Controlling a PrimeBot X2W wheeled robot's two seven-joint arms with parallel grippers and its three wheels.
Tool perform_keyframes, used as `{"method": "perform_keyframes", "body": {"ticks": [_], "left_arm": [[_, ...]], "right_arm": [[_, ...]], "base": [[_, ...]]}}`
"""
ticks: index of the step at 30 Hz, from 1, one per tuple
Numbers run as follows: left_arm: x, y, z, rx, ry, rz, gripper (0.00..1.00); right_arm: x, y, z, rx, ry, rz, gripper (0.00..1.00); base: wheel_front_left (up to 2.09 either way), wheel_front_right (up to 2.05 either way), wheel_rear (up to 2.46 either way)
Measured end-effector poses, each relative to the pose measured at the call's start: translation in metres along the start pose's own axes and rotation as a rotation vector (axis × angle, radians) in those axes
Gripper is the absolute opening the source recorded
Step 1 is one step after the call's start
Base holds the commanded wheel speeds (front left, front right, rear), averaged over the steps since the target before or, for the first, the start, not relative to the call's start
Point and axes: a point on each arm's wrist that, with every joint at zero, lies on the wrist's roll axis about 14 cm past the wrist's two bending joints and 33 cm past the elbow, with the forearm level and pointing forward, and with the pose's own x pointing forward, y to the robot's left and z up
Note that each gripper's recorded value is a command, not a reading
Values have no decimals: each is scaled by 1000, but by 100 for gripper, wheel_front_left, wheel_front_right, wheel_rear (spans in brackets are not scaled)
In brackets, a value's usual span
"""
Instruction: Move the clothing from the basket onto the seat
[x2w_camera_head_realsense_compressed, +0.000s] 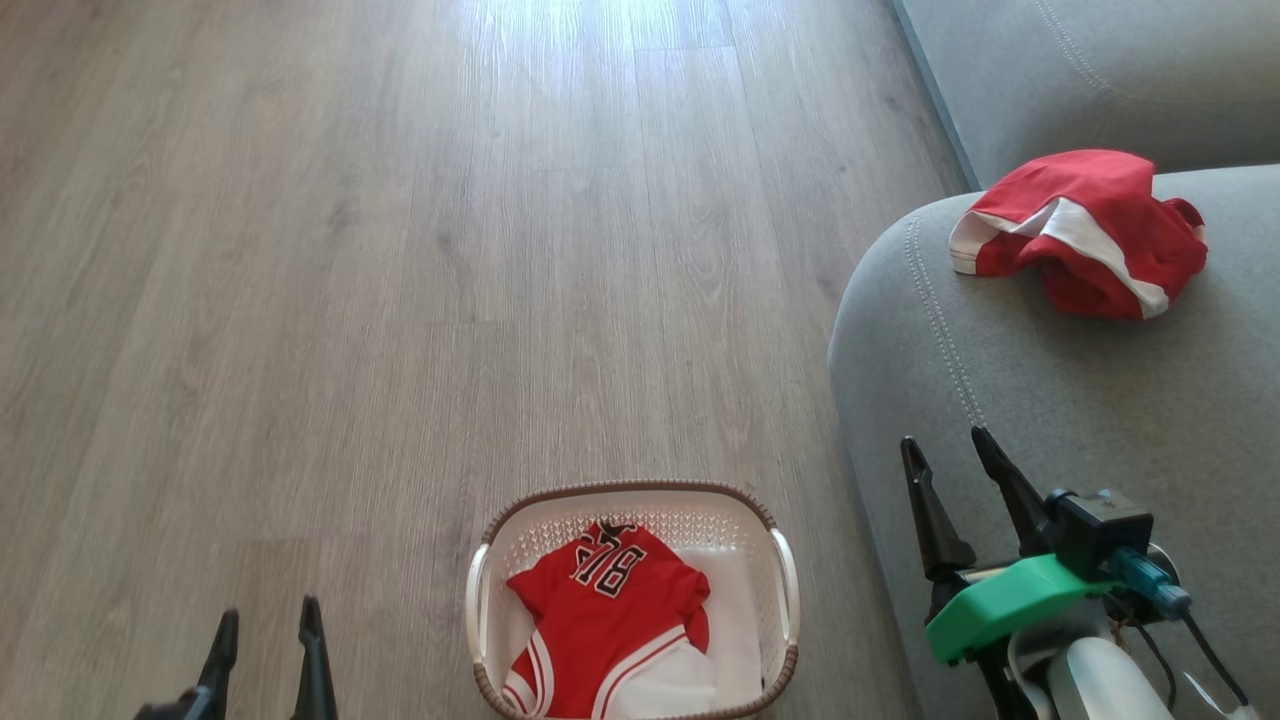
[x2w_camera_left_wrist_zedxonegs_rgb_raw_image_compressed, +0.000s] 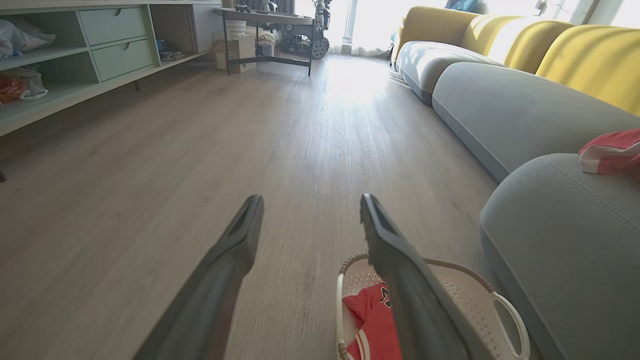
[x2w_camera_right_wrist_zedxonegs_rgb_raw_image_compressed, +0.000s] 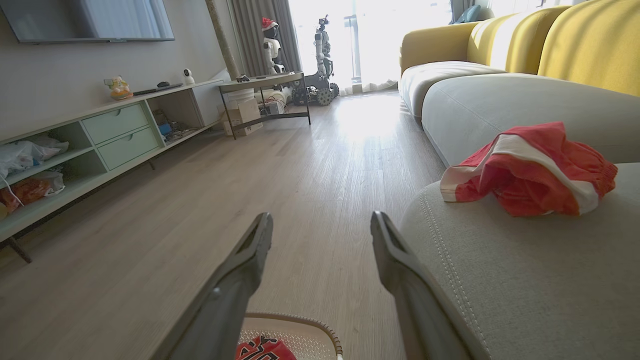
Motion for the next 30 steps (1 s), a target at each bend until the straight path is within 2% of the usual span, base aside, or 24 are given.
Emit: {"method": "perform_keyframes", "body": {"ticks": [22,26,30], "left_arm": [[1,-5,-17,-1,49,-14,100],[4,-11,-26,8,79,-37,100],[16,-32,-40,22,122,-100,100]], "right_arm": [[3,-4,-7,6,18,-12,100],[4,-7,-10,9,29,-20,100],[9,-15,-17,9,48,-40,100]], "base": [[0,0,0],[0,0,0],[0,0,0]]}}
